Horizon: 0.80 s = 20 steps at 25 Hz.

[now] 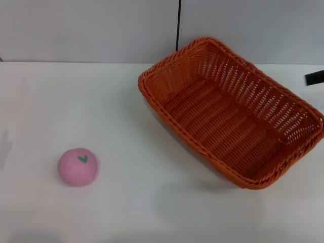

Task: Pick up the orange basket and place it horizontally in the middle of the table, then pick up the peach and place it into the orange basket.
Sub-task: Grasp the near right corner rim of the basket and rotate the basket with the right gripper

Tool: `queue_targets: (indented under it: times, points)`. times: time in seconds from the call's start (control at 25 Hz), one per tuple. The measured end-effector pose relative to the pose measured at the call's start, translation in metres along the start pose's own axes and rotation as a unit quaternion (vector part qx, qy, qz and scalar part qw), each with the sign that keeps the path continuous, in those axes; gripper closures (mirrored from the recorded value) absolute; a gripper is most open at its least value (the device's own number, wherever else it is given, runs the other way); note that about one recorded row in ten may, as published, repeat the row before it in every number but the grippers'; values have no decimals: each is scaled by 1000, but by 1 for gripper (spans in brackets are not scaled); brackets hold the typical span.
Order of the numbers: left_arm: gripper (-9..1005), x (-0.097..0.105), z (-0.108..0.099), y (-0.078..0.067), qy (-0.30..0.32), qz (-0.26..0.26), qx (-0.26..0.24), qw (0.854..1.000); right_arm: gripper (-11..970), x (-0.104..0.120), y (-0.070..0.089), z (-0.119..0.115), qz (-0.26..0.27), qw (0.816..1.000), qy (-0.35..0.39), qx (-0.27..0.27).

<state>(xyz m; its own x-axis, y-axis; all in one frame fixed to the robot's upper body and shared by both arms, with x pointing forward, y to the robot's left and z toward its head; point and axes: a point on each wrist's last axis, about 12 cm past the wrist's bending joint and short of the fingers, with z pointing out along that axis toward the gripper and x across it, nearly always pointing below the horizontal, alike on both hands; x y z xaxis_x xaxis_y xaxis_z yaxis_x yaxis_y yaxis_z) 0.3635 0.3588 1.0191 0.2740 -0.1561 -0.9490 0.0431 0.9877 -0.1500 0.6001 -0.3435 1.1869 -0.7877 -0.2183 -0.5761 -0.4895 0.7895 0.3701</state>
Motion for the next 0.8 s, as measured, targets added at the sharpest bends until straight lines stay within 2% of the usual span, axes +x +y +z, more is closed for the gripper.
queue_targets:
  times: [0.08, 0.24, 0.28, 0.52, 0.8]
  points:
    - [195, -1, -1, 0, -2, 1, 1, 1000, 263, -2, 5, 17, -7, 1000, 2, 6]
    - [198, -2, -4, 0, -5, 2, 1, 1000, 263, -3, 9, 35, -13, 1000, 8, 11]
    - [198, -2, -5, 0, -5, 2, 0, 1000, 263, -3, 11, 46, -15, 1000, 9, 12]
    - [202, -4, -7, 0, -8, 3, 1, 1000, 269, -1, 17, 73, -28, 999, 7, 22]
    - [206, -5, -8, 0, -12, 4, 2, 1000, 306, -1, 21, 87, -44, 999, 13, 21]
